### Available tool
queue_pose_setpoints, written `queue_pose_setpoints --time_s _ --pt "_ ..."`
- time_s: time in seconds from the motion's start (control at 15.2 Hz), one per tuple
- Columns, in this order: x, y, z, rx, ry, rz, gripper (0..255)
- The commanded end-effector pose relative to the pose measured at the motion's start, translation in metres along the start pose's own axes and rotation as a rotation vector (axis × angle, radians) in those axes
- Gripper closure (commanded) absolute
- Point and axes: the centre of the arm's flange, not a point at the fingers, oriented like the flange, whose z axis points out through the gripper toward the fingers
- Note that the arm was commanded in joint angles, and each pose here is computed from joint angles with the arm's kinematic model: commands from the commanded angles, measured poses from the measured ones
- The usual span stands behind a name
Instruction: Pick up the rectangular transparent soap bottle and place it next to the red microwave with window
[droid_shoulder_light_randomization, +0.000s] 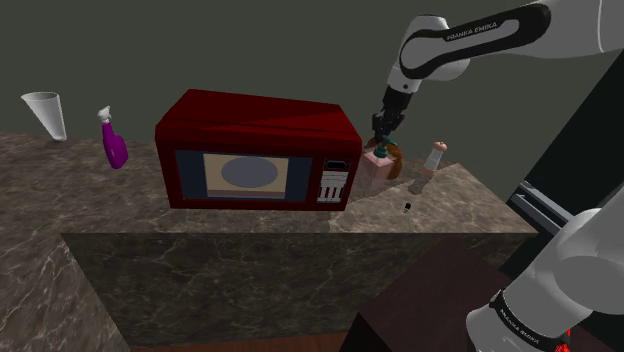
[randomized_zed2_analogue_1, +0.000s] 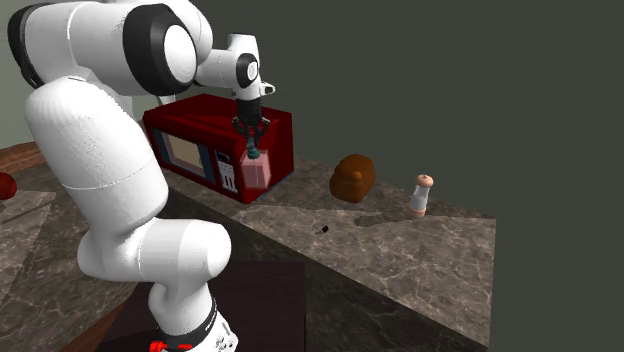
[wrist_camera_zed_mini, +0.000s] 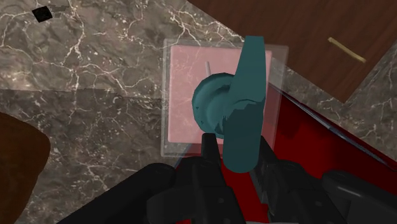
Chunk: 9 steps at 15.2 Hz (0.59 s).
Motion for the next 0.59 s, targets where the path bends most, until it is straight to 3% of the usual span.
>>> queue_pose_setpoints --time_s 0.0,0.53 --pt "-0.001 0.001 0.011 0.0 0.001 0.0 255" --pt "-0.003 0.003 0.053 0.0 0.001 0.0 255"
